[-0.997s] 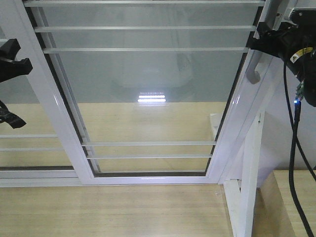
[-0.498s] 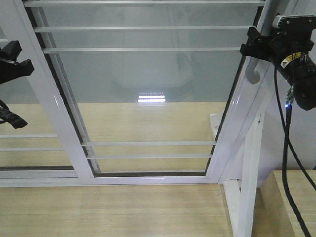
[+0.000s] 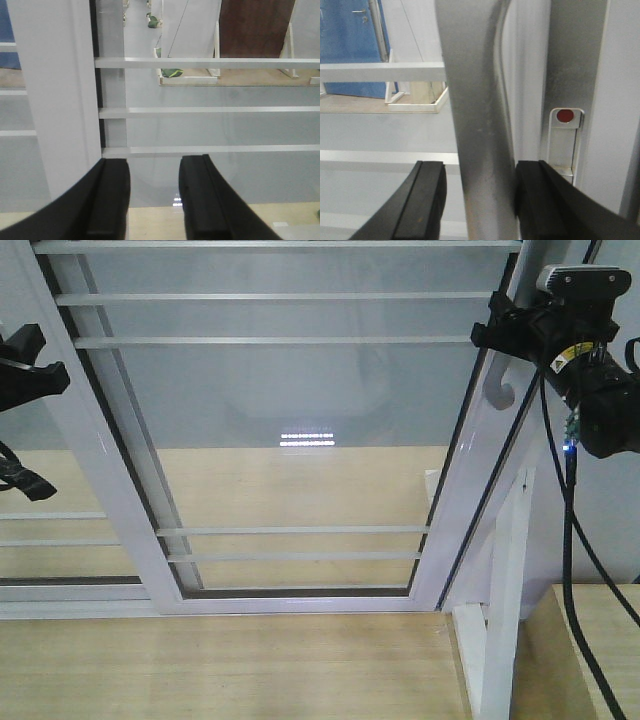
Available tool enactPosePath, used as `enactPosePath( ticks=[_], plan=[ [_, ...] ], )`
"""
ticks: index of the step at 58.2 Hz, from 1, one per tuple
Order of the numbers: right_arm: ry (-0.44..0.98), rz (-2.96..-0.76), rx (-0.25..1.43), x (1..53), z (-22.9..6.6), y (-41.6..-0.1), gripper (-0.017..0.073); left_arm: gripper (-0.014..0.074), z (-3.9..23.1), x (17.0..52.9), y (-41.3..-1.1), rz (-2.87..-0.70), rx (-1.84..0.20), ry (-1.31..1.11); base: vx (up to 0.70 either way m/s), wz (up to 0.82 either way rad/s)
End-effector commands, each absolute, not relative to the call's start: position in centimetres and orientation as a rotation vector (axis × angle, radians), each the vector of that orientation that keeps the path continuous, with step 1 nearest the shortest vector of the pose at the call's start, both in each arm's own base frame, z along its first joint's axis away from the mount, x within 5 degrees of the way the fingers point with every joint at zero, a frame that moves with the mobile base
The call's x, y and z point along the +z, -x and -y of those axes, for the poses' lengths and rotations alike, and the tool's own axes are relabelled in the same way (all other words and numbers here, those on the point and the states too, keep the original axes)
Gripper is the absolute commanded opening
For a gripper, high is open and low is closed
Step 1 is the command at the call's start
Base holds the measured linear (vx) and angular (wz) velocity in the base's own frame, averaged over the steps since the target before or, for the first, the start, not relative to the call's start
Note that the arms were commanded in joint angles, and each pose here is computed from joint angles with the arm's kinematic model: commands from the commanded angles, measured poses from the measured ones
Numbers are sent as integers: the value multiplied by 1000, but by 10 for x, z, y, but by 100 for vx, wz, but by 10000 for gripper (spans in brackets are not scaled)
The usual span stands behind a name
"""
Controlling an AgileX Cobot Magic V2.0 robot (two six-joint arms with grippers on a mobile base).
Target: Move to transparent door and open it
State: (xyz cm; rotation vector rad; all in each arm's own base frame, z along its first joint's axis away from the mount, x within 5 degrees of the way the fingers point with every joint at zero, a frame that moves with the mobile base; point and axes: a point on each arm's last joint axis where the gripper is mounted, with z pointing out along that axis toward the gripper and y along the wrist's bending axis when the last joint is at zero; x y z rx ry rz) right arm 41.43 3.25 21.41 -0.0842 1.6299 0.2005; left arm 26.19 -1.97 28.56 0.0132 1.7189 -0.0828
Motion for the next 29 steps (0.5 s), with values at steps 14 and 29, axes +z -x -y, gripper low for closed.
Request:
enactPosePath(
  ticks=[14, 29],
  plan=[
    [298, -1415, 318, 256, -92, -403, 356, 386, 19, 312, -262, -1570, -89, -3, 0, 0],
    [332, -1409, 353, 256, -110, -399, 356, 386, 19, 312, -262, -1570, -89, -3, 0, 0]
  ],
)
